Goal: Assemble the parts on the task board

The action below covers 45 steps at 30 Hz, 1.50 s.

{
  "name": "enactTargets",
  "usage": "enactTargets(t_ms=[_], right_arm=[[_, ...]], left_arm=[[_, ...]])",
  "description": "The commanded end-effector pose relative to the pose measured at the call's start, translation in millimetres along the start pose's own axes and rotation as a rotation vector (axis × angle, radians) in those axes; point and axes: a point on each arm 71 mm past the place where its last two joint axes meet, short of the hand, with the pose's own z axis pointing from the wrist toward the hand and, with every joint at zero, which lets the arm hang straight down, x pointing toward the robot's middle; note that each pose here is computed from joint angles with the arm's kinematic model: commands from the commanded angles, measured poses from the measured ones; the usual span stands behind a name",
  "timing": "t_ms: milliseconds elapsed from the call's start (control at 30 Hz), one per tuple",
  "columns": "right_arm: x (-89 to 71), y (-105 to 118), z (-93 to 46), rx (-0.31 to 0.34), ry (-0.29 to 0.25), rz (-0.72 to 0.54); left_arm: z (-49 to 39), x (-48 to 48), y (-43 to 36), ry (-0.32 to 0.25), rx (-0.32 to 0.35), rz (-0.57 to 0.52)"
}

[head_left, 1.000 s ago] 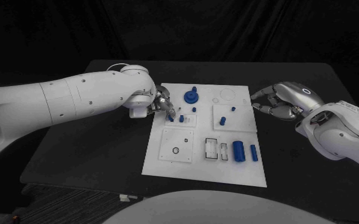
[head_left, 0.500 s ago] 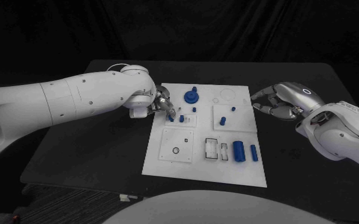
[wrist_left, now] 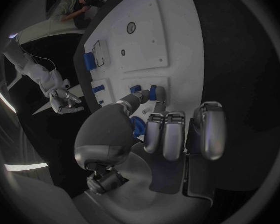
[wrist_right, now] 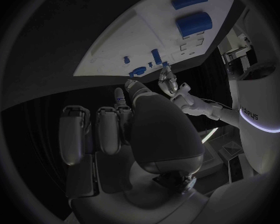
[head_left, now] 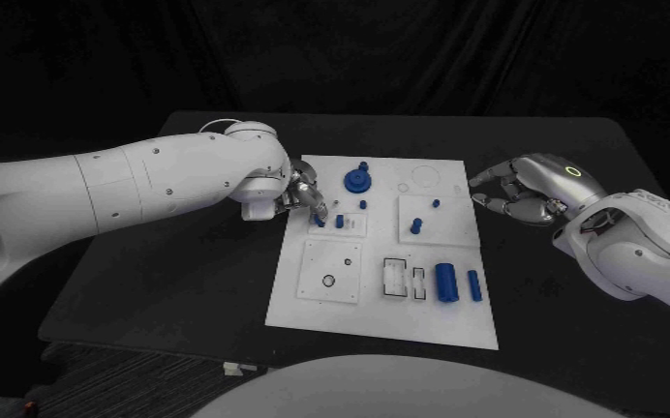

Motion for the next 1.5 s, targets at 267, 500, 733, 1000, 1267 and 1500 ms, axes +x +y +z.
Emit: enactTargets(t_ms=[267, 500, 733, 1000, 1267, 1500], right_arm=[[1.6, -0.1, -0.6, 0.009, 0.007, 0.0], [1.9, -0.6, -0.9, 0.011, 0.008, -0.001], [2.5, -0.6, -1.0, 0.011, 0.01, 0.0], [3.4, -0.9, -1.3, 0.013, 0.012, 0.002], [3.9, -1.2, -1.6, 0.014, 0.014, 0.003], [4.2, -1.0, -1.6, 0.012, 0.014, 0.004]], left_arm=[[3.3, 6.8, 2.6, 0.029, -0.026, 0.015], [3.4, 7.4, 2.8, 0.036, -0.028, 0.019], [3.9, 8.1, 3.1, 0.042, -0.029, 0.022], [4.4, 8.2, 4.1, 0.045, -0.035, 0.023], [4.7, 7.9, 5.6, 0.046, -0.042, 0.022], [4.3, 6.3, 8.1, 0.031, -0.04, 0.009]])
